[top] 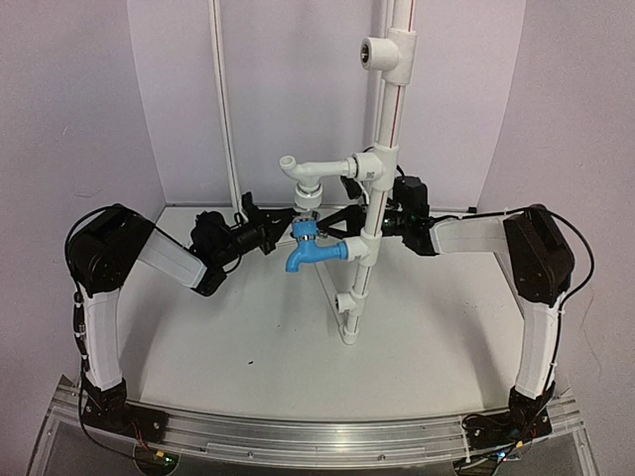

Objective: Install the water faucets

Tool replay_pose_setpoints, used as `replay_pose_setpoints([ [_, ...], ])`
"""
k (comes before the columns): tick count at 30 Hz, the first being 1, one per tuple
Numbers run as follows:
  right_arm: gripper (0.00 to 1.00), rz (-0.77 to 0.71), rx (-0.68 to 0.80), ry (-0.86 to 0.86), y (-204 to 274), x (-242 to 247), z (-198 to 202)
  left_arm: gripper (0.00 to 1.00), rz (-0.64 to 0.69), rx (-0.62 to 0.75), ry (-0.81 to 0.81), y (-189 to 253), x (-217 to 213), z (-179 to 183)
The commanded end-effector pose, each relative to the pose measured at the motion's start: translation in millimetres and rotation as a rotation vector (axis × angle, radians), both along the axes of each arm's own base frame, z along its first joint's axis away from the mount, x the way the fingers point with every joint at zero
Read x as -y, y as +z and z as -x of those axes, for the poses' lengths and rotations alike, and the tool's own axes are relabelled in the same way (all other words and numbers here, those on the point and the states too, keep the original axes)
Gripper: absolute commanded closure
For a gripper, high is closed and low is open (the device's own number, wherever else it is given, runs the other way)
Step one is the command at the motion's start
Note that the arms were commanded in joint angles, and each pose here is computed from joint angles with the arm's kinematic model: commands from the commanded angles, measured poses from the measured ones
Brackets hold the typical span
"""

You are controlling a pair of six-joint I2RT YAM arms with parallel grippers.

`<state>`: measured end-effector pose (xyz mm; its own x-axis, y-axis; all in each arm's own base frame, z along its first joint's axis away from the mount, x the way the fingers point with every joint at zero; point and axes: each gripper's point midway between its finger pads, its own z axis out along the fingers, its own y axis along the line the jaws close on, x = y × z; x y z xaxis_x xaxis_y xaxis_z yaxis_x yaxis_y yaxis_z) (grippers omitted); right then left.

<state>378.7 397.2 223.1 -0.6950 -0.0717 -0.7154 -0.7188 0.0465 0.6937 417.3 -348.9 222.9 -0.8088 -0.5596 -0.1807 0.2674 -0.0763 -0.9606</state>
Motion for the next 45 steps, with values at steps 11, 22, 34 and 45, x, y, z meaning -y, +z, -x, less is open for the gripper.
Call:
replay_pose_setpoints([
  [11, 0.50, -0.095, -0.045, 0.004, 4, -2, 3, 1.00, 0.096, 0.157, 0.002, 51, 2, 5],
  [22, 0.62, -0.079, -0.054, -0.031, -6, -3, -3, 1.00, 0.087, 0.164, -0.012, 51, 12, 7],
  [34, 0.98, -0.071, -0.051, -0.036, -4, -1, -1, 0.96, 0.037, 0.191, -0.059, 51, 21, 17],
  [45, 1.00, -0.067, -0.055, 0.011, 8, 10, 24, 0.18, -0.304, 0.247, -0.177, 30, 14, 66],
])
